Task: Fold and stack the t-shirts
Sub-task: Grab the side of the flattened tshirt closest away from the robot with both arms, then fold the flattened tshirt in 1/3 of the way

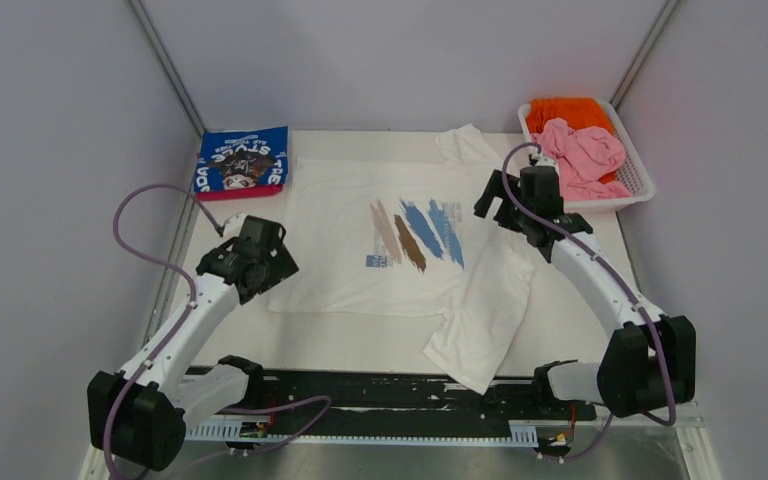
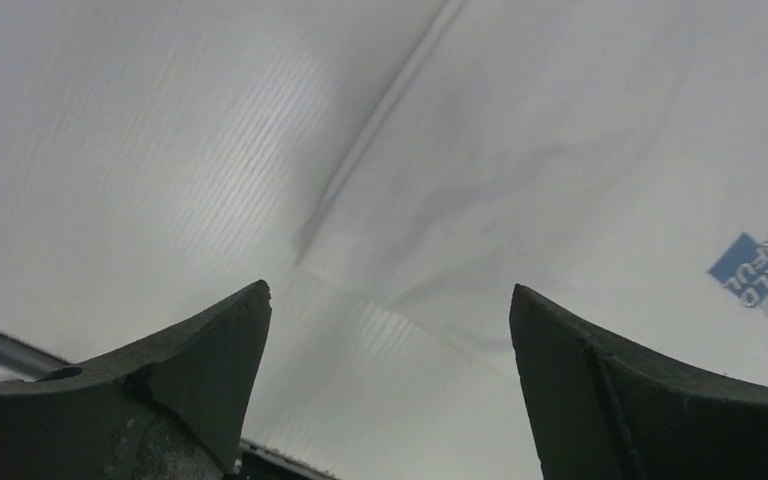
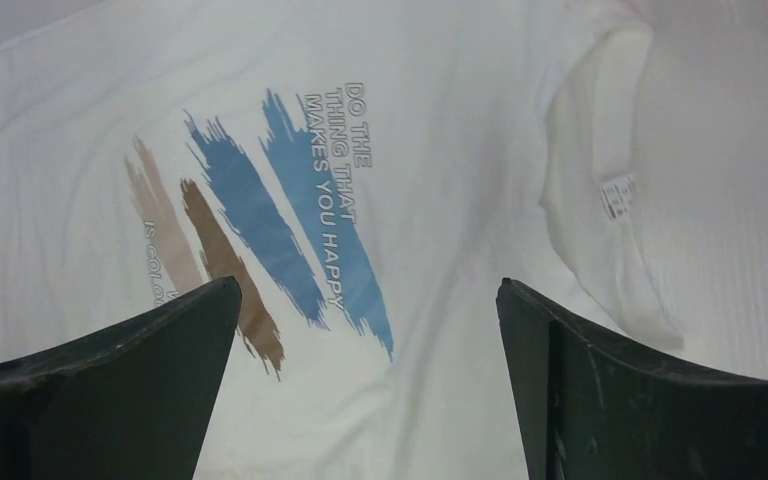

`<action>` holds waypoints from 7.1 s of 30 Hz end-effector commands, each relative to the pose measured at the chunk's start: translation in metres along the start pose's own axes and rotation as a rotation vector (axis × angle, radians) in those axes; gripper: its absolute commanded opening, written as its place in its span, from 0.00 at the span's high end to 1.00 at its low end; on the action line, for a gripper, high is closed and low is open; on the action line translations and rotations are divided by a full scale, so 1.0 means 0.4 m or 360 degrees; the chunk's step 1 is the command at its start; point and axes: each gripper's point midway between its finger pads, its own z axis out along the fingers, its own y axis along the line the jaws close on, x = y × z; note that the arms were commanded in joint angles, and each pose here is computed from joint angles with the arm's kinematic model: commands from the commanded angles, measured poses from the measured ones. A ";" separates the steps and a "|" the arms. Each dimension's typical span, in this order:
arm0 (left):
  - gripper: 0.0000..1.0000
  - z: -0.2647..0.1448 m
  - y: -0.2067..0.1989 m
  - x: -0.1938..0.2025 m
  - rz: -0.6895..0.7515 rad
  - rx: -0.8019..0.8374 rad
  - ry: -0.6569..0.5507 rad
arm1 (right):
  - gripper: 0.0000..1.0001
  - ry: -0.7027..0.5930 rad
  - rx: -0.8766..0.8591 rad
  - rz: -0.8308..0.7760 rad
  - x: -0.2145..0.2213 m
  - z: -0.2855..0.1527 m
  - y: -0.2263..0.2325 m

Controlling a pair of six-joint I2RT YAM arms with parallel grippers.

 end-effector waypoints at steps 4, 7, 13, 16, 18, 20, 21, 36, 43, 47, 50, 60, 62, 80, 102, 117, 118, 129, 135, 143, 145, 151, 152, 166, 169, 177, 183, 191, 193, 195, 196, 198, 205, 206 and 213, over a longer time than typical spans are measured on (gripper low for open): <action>0.22 0.030 0.158 0.150 -0.0409 -0.0209 0.0044 | 0.00 -0.0077 0.0081 0.0184 0.076 -0.080 -0.076; 0.31 0.059 0.167 0.160 -0.0552 -0.0201 0.0018 | 0.00 -0.0030 0.0058 0.0185 0.112 -0.088 -0.081; 0.39 0.116 0.147 0.168 -0.0685 -0.0175 0.0010 | 0.00 0.0005 0.0036 0.0158 0.137 -0.098 -0.084; 0.46 0.141 0.141 0.172 -0.0705 -0.0197 0.0028 | 0.00 0.0022 0.0030 0.0145 0.145 -0.102 -0.085; 0.50 0.151 0.135 0.176 -0.0710 -0.0199 0.0049 | 0.00 0.0039 0.0040 0.0137 0.154 -0.106 -0.090; 0.52 0.157 0.137 0.182 -0.0716 -0.0218 0.0059 | 0.00 0.0055 0.0054 0.0132 0.161 -0.111 -0.096; 0.53 0.161 0.139 0.185 -0.0716 -0.0226 0.0064 | 0.00 0.0065 0.0063 0.0129 0.167 -0.113 -0.100; 1.00 0.162 0.157 0.180 -0.0709 -0.0300 0.0036 | 0.04 0.0646 -0.0013 -0.0049 0.366 -0.240 -0.044; 1.00 0.161 0.140 0.178 -0.0692 -0.0254 0.0064 | 0.19 0.1224 0.0124 -0.0112 0.635 -0.395 -0.050; 1.00 0.163 0.135 0.185 -0.0680 -0.0241 0.0087 | 0.27 0.1324 0.0158 -0.0100 0.723 -0.426 -0.061; 1.00 0.163 0.134 0.188 -0.0670 -0.0234 0.0098 | 0.33 0.1347 0.0099 -0.0096 0.759 -0.425 -0.035; 1.00 0.155 0.139 0.190 -0.0675 -0.0221 0.0090 | 0.46 0.1403 0.0339 -0.0148 0.853 -0.381 -0.090; 1.00 0.152 0.142 0.190 -0.0680 -0.0226 0.0086 | 0.50 0.1379 0.0441 -0.0142 0.860 -0.372 -0.119; 1.00 0.066 0.221 0.223 -0.0641 -0.0325 0.0104 | 1.00 0.1524 0.0375 -0.0053 0.849 -0.518 -0.154; 1.00 0.102 -0.023 -0.038 -0.0631 0.0068 -0.0129 | 1.00 0.0530 0.0084 -0.0027 0.345 -0.220 -0.029; 1.00 0.185 -0.032 -0.155 -0.0746 -0.0017 -0.0194 | 1.00 0.0340 -0.0032 -0.0209 0.087 -0.058 -0.030; 1.00 0.189 -0.032 -0.159 -0.0746 -0.0019 -0.0197 | 1.00 0.0355 -0.0045 -0.0260 0.083 -0.041 -0.031; 0.82 0.304 -0.072 -0.174 -0.0683 -0.0055 -0.0143 | 0.90 0.0386 0.0055 -0.0709 -0.023 0.225 -0.081; 0.16 0.298 -0.089 -0.223 -0.0679 -0.0048 -0.0193 | 0.42 0.0287 0.0109 -0.0456 -0.120 0.294 -0.032; 0.00 0.181 -0.102 -0.240 -0.0513 0.0129 -0.0202 | 0.00 0.0474 -0.0222 -0.0080 0.027 0.148 0.045; 0.00 0.166 -0.131 -0.212 -0.0421 0.0262 -0.0120 | 0.00 0.0569 -0.0316 -0.0008 0.094 0.128 0.059; 0.00 0.173 -0.168 -0.129 -0.0322 0.0403 0.0071 | 0.00 0.0718 -0.0301 0.0007 0.202 0.160 0.065; 0.00 0.181 -0.158 -0.116 -0.0320 0.0379 0.0080 | 0.00 0.0731 -0.0299 -0.0019 0.210 0.180 0.069; 0.00 0.200 -0.133 -0.096 -0.0335 0.0308 0.0084 | 0.00 0.0489 -0.0138 -0.0070 0.064 0.396 0.127; 0.00 0.205 -0.148 -0.101 -0.0325 0.0333 0.0101 | 0.00 0.0469 -0.0053 -0.0117 0.066 0.371 0.092; 0.00 0.239 -0.234 -0.093 -0.0260 0.0454 0.0188 | 0.00 0.0519 0.0012 -0.0245 0.103 0.353 0.021; 0.00 0.306 -0.271 -0.071 -0.0233 0.0466 0.0259 | 0.00 0.0500 -0.0011 -0.0201 0.059 0.440 -0.019; 0.00 0.379 -0.228 -0.001 -0.0202 0.0311 0.0373 | 0.00 0.0425 0.0096 -0.0243 0.019 0.506 -0.056; 0.00 0.378 -0.211 0.005 -0.0191 0.0277 0.0365 | 0.00 0.0403 0.0082 -0.0235 0.002 0.477 -0.045; 0.00 0.369 -0.201 0.010 -0.0182 0.0268 0.0362 | 0.00 0.0381 0.0060 -0.0230 -0.014 0.437 -0.033; 0.00 0.366 -0.196 0.015 -0.0178 0.0264 0.0366 | 0.00 0.0345 0.0043 -0.0229 -0.036 0.403 -0.019; 0.00 0.350 -0.194 0.011 -0.0168 0.0278 0.0351 | 0.00 0.0307 0.0041 -0.0225 -0.050 0.350 -0.009; 0.00 0.319 -0.176 0.011 -0.0116 0.0303 0.0274 | 0.00 0.0275 0.0166 -0.0074 0.032 0.187 -0.042; 0.00 0.318 -0.176 0.017 -0.0113 0.0310 0.0281 | 0.00 0.0302 0.0148 -0.0044 0.060 0.172 -0.041; 0.00 0.314 -0.164 0.054 -0.0082 0.0307 0.0298 | 0.00 0.0528 0.0114 0.0035 0.243 0.156 -0.065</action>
